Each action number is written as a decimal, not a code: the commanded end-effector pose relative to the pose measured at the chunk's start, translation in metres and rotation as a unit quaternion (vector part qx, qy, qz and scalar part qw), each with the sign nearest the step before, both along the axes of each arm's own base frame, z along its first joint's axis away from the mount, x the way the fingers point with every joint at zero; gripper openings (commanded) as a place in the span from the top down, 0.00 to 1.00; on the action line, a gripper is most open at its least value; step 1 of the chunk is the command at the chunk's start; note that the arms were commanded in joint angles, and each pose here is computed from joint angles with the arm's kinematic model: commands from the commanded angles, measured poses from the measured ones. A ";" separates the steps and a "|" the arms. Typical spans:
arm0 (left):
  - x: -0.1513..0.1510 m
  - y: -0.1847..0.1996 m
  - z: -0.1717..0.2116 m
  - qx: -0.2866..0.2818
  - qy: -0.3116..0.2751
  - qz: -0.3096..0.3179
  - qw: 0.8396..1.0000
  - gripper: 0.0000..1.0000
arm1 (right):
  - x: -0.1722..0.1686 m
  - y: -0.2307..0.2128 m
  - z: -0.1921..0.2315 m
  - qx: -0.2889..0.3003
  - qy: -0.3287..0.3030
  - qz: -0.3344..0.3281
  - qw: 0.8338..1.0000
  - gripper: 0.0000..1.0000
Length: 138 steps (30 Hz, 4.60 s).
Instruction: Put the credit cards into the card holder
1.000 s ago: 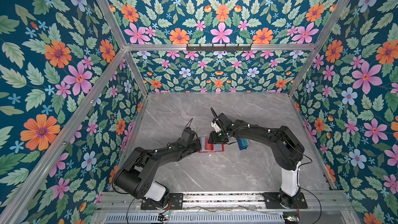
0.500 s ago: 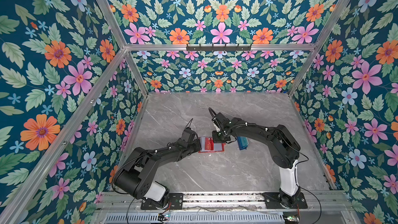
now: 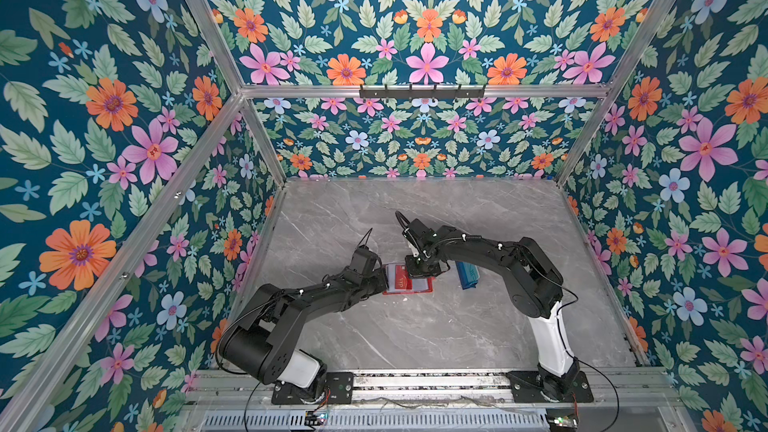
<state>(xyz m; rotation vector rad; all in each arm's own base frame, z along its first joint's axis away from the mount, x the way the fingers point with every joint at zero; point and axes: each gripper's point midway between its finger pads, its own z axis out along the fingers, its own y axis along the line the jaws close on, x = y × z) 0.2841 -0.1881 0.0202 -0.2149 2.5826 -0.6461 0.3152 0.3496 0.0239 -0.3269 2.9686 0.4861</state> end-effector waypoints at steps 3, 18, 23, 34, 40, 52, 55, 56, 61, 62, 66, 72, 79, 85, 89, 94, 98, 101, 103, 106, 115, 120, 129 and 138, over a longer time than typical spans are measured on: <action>-0.021 0.014 -0.019 0.037 0.049 -0.002 0.998 1.00 | -0.011 -0.003 -0.014 -0.018 0.031 0.005 0.999 0.83; -0.022 0.015 -0.019 0.038 0.050 0.000 0.998 1.00 | -0.019 0.001 -0.018 -0.013 0.044 0.016 0.999 0.76; -0.022 0.015 -0.019 0.037 0.050 -0.001 0.998 1.00 | -0.022 0.001 -0.018 -0.010 0.049 0.025 0.998 0.69; -0.009 0.005 0.007 0.032 0.014 -0.030 0.999 0.96 | -0.008 -0.018 0.016 -0.005 -0.024 -0.017 1.000 0.68; -0.002 0.014 0.029 0.051 -0.021 -0.016 0.998 0.89 | -0.013 -0.031 0.001 -0.027 -0.009 -0.029 0.999 0.71; -0.018 0.007 0.006 0.002 0.005 -0.016 1.000 0.68 | -0.019 -0.041 -0.016 -0.055 0.008 -0.038 0.998 0.71; -0.020 0.004 0.004 -0.015 0.009 -0.015 1.000 0.66 | -0.020 -0.043 -0.018 -0.058 0.011 -0.038 0.998 0.71; -0.021 0.002 0.003 -0.020 0.011 -0.015 1.000 0.66 | -0.020 -0.043 -0.019 -0.058 0.012 -0.037 0.998 0.72; -0.025 -0.002 -0.001 -0.038 0.023 -0.016 0.999 0.69 | -0.021 -0.042 -0.021 -0.056 0.014 -0.037 0.998 0.72; -0.026 -0.002 -0.002 -0.041 0.024 -0.016 0.999 0.70 | -0.021 -0.041 -0.021 -0.055 0.014 -0.037 0.998 0.72; -0.026 -0.005 -0.003 -0.054 0.029 -0.016 0.998 0.72 | -0.021 -0.040 -0.023 -0.054 0.017 -0.036 0.998 0.73; -0.025 -0.011 0.001 -0.086 0.025 -0.014 0.996 0.81 | -0.022 -0.040 -0.025 -0.054 0.021 -0.036 0.998 0.74; -0.021 -0.017 0.012 -0.111 0.013 -0.016 0.994 1.00 | -0.021 -0.039 -0.017 -0.046 0.014 -0.037 0.998 0.74; -0.021 -0.008 0.013 -0.074 0.011 -0.017 0.997 1.00 | -0.016 -0.036 0.010 -0.021 -0.015 -0.038 0.999 0.70; -0.021 -0.001 0.012 -0.044 0.010 -0.018 0.999 1.00 | -0.012 -0.039 0.027 -0.021 -0.037 -0.038 0.998 0.65; -0.023 0.003 0.015 -0.030 0.010 -0.021 0.999 1.00 | -0.004 -0.053 0.042 -0.050 -0.072 -0.049 0.995 0.61; -0.022 0.004 0.019 -0.023 0.006 -0.023 0.999 1.00 | 0.001 -0.063 0.045 -0.078 -0.085 -0.059 0.992 0.59; -0.023 0.004 0.021 -0.022 0.005 -0.027 0.999 1.00 | 0.001 -0.068 0.039 -0.098 -0.079 -0.057 0.990 0.58; -0.023 0.005 0.022 -0.020 0.005 -0.027 0.999 1.00 | 0.001 -0.069 0.034 -0.104 -0.076 -0.058 0.990 0.58; -0.023 0.006 0.023 -0.017 0.004 -0.027 0.999 1.00 | 0.001 -0.072 0.028 -0.115 -0.072 -0.061 0.989 0.58; -0.021 0.010 0.025 -0.002 0.002 -0.023 1.000 1.00 | -0.005 -0.083 0.013 -0.148 -0.054 -0.070 0.985 0.58; -0.021 0.013 0.026 0.006 0.001 -0.019 1.000 1.00 | -0.007 -0.087 0.009 -0.158 -0.051 -0.073 0.983 0.58; -0.021 0.017 0.027 0.016 0.000 -0.015 1.000 1.00 | -0.012 -0.088 0.001 -0.163 -0.037 -0.071 0.983 0.57; -0.018 0.014 0.039 0.028 -0.012 -0.031 0.999 1.00 | -0.017 -0.070 -0.003 -0.096 -0.014 -0.071 0.993 0.83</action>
